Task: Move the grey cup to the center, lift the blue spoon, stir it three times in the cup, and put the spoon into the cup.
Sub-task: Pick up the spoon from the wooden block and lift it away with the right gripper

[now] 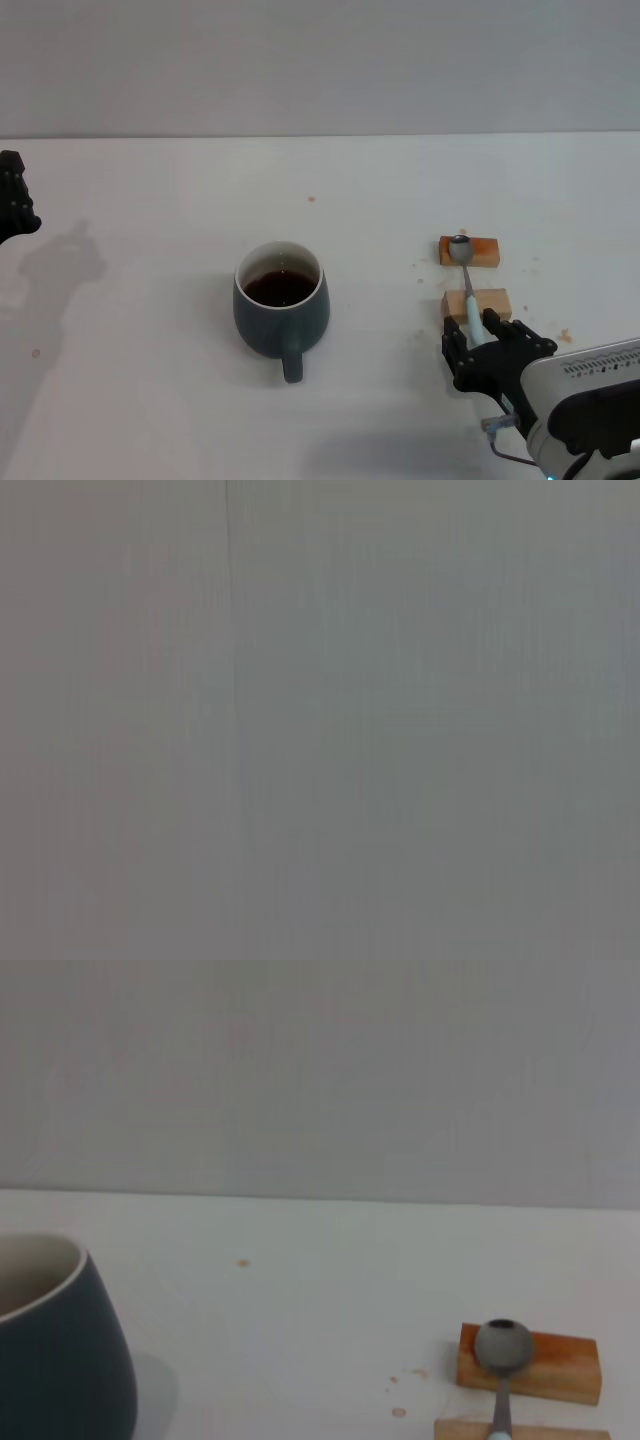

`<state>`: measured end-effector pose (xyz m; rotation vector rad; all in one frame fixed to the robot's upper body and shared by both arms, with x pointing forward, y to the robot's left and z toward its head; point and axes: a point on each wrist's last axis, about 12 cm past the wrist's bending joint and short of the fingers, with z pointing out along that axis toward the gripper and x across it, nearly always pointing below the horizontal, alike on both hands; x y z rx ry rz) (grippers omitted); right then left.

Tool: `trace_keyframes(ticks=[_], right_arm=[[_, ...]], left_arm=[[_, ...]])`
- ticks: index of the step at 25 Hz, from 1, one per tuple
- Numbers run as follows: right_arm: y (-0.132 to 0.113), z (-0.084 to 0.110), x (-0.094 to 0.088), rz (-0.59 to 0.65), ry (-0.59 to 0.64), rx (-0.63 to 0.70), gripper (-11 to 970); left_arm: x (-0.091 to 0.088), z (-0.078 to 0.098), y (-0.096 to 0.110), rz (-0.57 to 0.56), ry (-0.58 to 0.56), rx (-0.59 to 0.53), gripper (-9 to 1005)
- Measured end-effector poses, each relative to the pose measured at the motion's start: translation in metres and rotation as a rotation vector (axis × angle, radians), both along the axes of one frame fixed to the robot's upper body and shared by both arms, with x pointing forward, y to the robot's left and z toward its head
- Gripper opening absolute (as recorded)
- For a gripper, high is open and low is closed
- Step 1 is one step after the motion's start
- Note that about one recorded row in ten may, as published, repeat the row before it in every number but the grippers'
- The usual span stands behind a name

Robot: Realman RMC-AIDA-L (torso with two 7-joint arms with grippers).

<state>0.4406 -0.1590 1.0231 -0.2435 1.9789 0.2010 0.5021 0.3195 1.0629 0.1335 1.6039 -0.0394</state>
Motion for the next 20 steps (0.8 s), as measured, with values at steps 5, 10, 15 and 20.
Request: trace_keyframes(ticks=[5,10,15,20], right_arm=[[0.0007,-0.002,-0.0005,-0.003,0.006,0.0,447],[0.0004,-0.002,-0.0004,-0.005,0.005,-0.001,424],[0.001,-0.0014,-0.0001,-0.005,0.003,0.001,394],[0.0015,-0.0009,0.0011,0.001,0.002,0.0,365]], left_arm=[[-0.0007,0.0,0.0008,0.001,0.001,0.001,-2],[-0.0008,0.0004,0.0007,0.001,-0.001,0.0,-2],[-0.0007,0.0006,0.0005,0.001,-0.002,0.0,-2],[-0.0007,0.0006,0.0005,0.001,-0.002,0.0,-2]])
